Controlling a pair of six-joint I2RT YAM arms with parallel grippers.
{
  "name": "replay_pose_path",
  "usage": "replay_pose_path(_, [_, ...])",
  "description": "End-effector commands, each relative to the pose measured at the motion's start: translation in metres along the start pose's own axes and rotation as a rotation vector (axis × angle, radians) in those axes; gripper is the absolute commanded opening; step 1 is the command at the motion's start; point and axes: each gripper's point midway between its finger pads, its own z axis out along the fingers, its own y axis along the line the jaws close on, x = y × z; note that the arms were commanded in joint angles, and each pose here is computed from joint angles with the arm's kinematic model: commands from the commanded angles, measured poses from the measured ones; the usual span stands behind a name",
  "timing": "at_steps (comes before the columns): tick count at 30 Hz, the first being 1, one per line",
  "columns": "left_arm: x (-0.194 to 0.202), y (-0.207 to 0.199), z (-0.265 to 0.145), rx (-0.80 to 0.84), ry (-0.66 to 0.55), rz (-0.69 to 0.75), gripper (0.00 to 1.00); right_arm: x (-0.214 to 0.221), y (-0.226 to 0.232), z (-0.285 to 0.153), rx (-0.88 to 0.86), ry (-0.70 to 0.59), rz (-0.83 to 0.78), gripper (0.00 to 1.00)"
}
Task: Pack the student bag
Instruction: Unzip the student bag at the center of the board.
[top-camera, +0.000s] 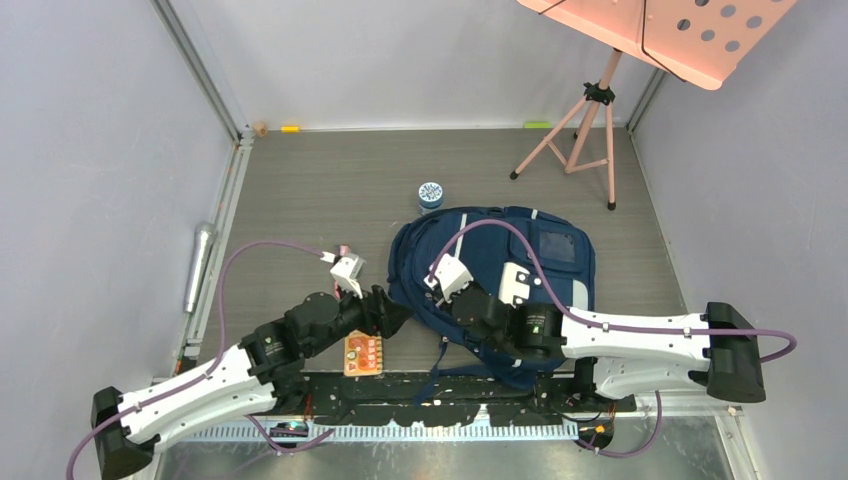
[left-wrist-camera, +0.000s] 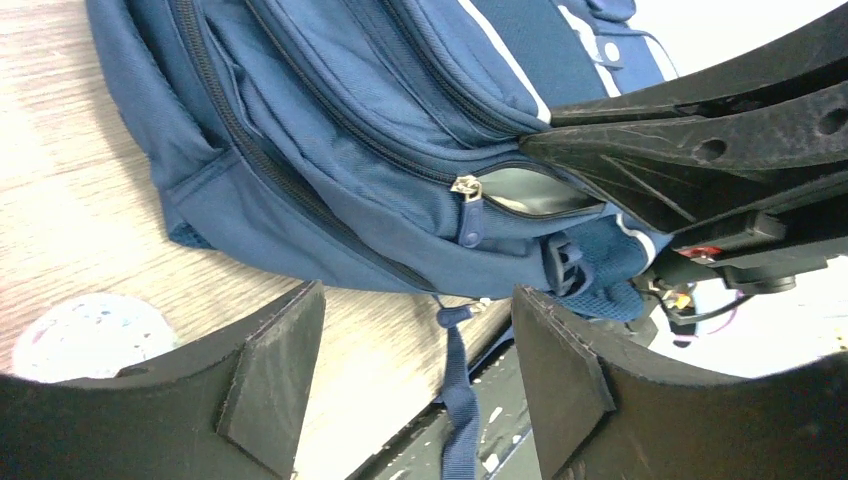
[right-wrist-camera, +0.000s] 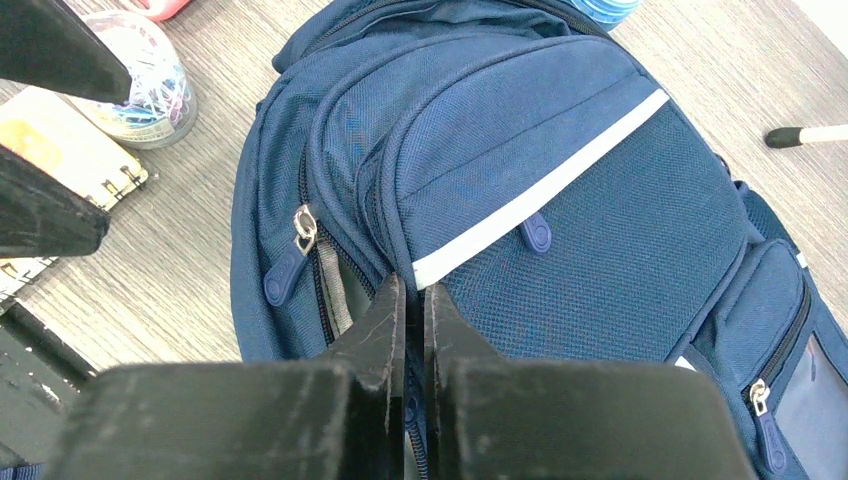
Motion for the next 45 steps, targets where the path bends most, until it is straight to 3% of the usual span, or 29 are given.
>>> replay_pose_path(1, [-0.02,-0.004,0.001,-0.029,-0.011,0.139,0.7,-0.009,-0.029,-0.006,0.126,-0.041,0.064,0.01])
replay_pose_path(6, [-0.026,-0.014,0.025,-0.04,0.05,0.267,0.67,-0.016,-0.031,-0.01,0.129,-0.069,0.11,0.01])
replay_pose_path(13, [-0.026,-0.042,0.049,0.0,0.003,0.223,0.6,-0.016,-0.034,-0.012,0.139,-0.075,0.131,0.01])
replay_pose_path(17, [-0.017,-0.038,0.055,-0.029,0.012,0.186,0.5,-0.017,-0.034,-0.012,0.136,-0.078,0.132,0.01])
replay_pose_path(25, [-0.007,-0.035,0.053,-0.063,0.029,0.204,0.51,-0.014,-0.034,-0.013,0.136,-0.08,0.141,0.01])
replay_pose_path(33, [0.009,-0.024,0.059,-0.14,0.086,0.218,0.4,-0.016,-0.037,-0.016,0.138,-0.095,0.16,0.01])
replay_pose_path(41, [0.017,-0.033,0.074,-0.129,0.088,0.174,0.54,-0.012,-0.034,-0.013,0.138,-0.082,0.15,0.01])
replay_pose_path(43, [0.019,-0.035,0.077,-0.124,0.086,0.165,0.54,-0.012,-0.034,-0.012,0.138,-0.08,0.148,0.01])
replay_pose_path(45, [0.022,-0.034,0.077,-0.128,0.098,0.17,0.47,-0.012,-0.035,-0.013,0.142,-0.081,0.15,0.01])
